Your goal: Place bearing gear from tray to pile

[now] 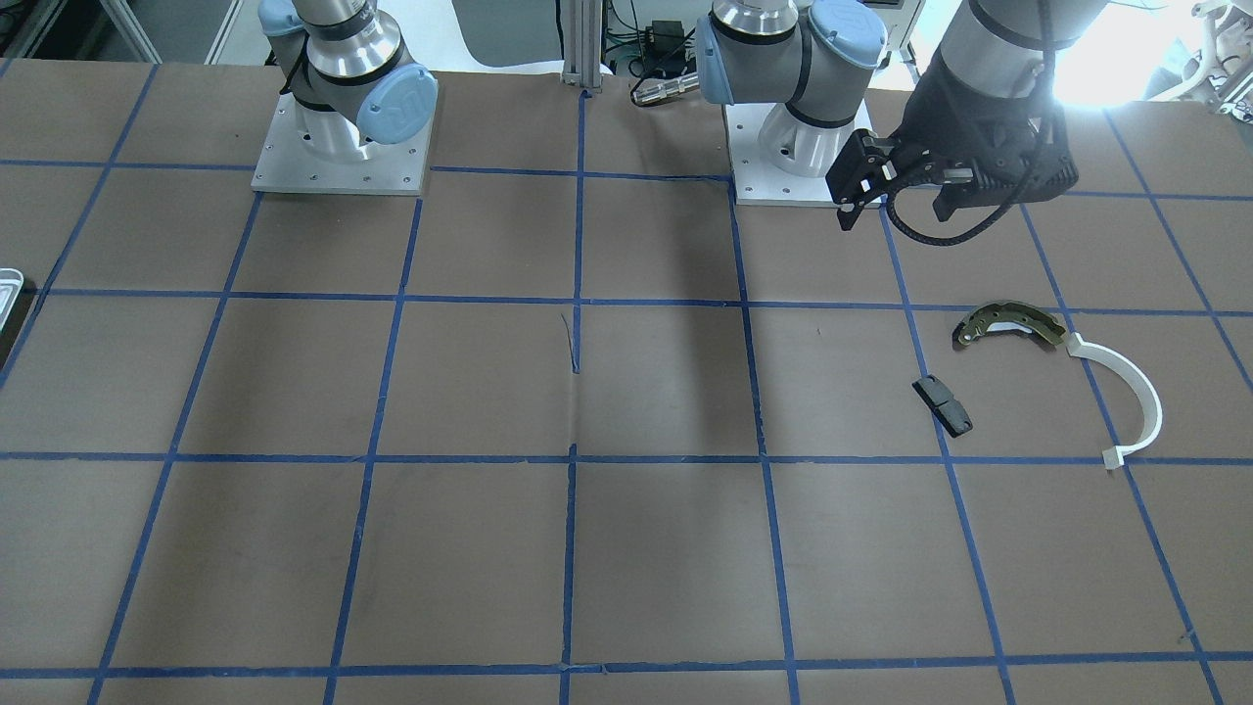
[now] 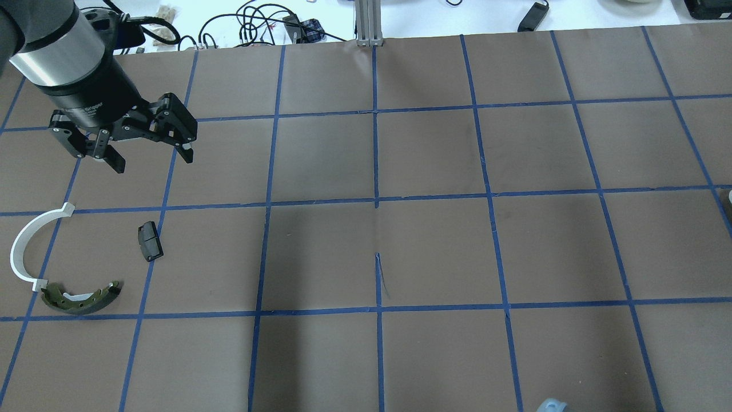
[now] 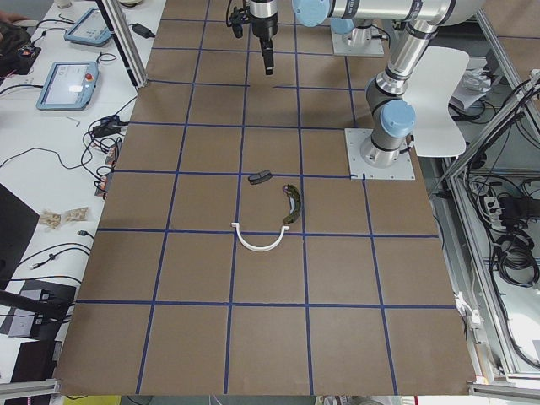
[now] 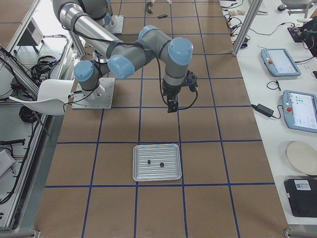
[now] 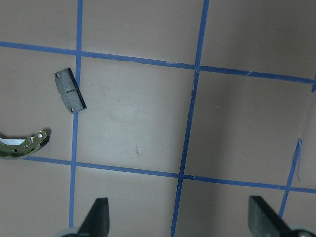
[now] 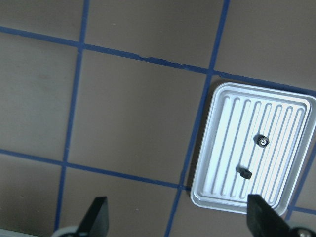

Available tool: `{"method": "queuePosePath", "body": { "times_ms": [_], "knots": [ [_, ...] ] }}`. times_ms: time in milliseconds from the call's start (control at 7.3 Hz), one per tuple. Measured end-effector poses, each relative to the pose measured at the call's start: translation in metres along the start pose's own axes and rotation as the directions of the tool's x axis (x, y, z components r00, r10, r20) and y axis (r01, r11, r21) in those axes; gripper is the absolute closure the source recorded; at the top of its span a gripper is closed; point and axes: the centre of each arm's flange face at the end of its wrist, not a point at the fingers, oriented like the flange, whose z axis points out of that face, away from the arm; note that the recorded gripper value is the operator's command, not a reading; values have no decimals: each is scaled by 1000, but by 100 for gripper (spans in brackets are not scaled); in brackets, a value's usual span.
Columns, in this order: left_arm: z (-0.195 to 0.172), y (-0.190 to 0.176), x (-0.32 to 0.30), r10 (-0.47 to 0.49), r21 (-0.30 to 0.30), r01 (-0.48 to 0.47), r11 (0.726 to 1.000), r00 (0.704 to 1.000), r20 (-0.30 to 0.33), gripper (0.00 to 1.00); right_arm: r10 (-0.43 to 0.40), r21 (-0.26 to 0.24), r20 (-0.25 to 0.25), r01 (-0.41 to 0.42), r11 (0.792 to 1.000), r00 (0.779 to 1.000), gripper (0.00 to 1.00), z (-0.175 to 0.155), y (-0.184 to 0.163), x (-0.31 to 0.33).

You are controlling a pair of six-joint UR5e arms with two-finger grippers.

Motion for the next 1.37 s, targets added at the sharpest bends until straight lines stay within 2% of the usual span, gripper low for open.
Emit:
{"method": "queuePosePath", "body": {
  "times_ms": [274,685,958,1095,1369],
  "knots": [
    [-1,0,0,0,3,0,1000,1000,0,0,-47,18,-29,48,999,998,3,84,42,70],
    [1,3,0,0,1,0,1000,1000,-1,0,-74,27,-59,76,997,996,6,192,76,110],
    [0,5,1,1,2,-1,1000,1000,-3,0,-83,24,-45,84,996,996,12,229,86,120],
    [0,6,0,1,2,-1,1000,1000,-3,0,-85,21,-34,86,996,996,14,238,88,120],
    [0,6,0,0,2,0,1000,1000,-2,0,-82,25,-44,83,996,996,18,244,89,121]
  ]
}}
